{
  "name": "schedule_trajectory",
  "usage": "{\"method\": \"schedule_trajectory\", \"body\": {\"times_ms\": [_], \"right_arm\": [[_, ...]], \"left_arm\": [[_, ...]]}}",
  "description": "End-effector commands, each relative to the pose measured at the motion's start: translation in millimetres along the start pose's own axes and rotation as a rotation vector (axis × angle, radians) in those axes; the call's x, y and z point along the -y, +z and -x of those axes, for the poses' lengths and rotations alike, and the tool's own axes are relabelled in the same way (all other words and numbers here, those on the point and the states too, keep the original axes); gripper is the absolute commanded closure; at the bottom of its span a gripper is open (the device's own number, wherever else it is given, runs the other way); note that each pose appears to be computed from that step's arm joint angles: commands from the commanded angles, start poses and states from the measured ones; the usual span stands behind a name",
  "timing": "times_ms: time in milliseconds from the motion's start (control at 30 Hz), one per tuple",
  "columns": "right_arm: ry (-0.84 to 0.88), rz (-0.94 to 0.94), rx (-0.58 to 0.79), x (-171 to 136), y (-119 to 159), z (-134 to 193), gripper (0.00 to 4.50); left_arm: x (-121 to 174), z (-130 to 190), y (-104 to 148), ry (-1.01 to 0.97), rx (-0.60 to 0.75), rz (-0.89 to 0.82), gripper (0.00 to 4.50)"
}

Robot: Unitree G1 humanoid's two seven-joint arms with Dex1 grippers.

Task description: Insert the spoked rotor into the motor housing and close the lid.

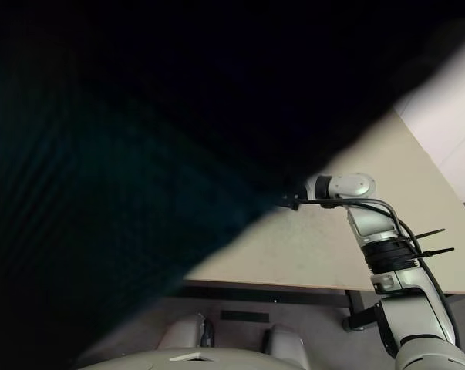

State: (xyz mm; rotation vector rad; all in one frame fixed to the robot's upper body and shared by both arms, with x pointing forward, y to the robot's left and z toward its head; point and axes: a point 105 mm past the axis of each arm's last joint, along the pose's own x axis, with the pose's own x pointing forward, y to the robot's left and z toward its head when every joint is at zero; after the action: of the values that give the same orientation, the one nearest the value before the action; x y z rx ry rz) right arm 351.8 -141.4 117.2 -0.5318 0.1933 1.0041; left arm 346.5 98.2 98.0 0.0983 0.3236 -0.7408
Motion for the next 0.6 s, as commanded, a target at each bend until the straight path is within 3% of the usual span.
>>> {"method": "schedule_trajectory", "body": {"times_ms": [33, 200, 600], "right_arm": [[-0.021, 0.056, 0.037, 5.9, 16.9, 3.5, 0.08], [-0.022, 0.055, 0.032, 5.2, 14.9, 6.8, 0.08], [-0.027, 0.056, 0.042, 5.4, 16.6, 5.2, 0.08]], "left_arm": [[8.4, -10.6, -2.4, -0.014, -0.062, -0.038, 0.01], [20.5, -20.6, -8.5, -0.056, -0.093, -0.031, 0.01], [4.8, -27.2, -21.0, 0.030, -0.131, -0.026, 0.01]]}}
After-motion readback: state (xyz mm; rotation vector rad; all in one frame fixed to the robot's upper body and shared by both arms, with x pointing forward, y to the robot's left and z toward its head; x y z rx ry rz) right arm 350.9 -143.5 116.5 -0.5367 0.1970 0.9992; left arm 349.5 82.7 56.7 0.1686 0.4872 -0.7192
